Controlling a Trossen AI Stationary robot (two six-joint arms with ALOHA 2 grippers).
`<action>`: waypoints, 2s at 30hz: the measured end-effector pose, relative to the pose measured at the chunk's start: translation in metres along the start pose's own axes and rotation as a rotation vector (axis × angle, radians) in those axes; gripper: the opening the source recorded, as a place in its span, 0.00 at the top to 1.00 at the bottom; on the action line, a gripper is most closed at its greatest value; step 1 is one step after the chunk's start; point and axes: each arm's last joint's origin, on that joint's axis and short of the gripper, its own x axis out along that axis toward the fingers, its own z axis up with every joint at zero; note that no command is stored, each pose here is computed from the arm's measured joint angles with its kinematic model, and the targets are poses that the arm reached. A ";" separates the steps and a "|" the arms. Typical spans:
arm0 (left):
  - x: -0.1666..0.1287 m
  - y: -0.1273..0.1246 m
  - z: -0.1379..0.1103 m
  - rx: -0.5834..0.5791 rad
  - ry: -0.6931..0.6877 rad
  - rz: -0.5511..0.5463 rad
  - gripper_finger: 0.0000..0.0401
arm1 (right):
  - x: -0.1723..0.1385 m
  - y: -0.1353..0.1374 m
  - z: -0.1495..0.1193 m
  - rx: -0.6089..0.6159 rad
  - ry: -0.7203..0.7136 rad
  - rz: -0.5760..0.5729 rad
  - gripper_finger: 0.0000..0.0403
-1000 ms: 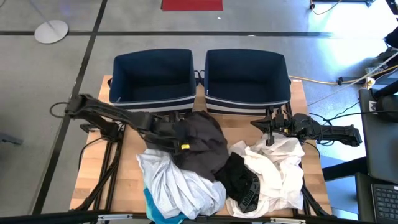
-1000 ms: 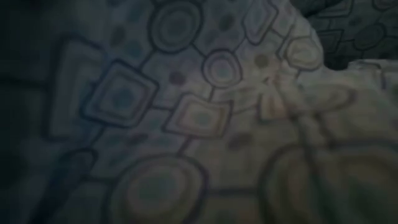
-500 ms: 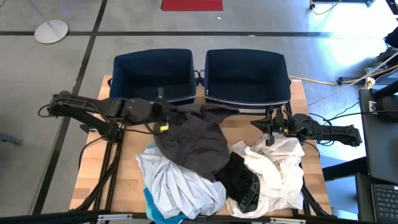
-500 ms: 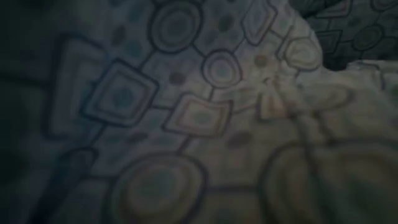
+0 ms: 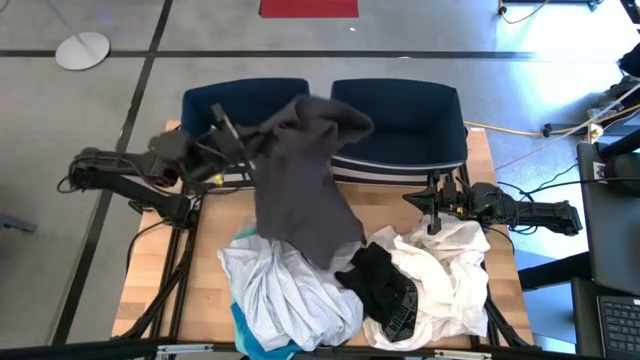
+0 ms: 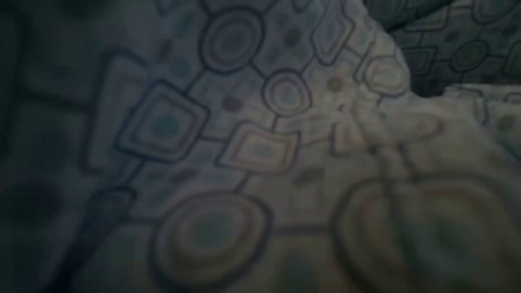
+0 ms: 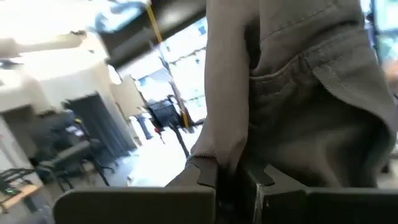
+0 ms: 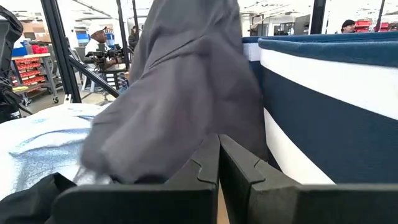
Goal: Sort clothes
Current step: Put the black shorts into the left blue bin
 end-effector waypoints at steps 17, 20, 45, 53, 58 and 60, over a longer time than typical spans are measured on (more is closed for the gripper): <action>-0.016 0.082 0.069 0.040 -0.317 0.384 0.97 | 0.001 -0.001 -0.009 -0.002 0.020 -0.027 0.97; -0.023 0.095 0.080 0.046 -0.392 0.460 0.97 | 0.001 -0.002 -0.009 -0.002 0.020 -0.051 0.97; 0.066 0.140 0.042 0.729 -0.109 0.745 0.97 | 0.001 -0.002 -0.007 -0.027 -0.005 -0.069 0.97; 0.089 0.154 -0.033 0.540 0.447 0.537 0.97 | 0.001 -0.002 -0.007 -0.050 -0.001 -0.069 0.97; 0.082 0.151 -0.061 0.262 0.620 0.490 0.97 | 0.001 -0.002 -0.007 -0.052 -0.001 -0.069 0.97; 0.078 0.146 -0.070 0.161 0.671 0.421 0.97 | 0.001 -0.002 -0.007 -0.052 -0.002 -0.069 0.97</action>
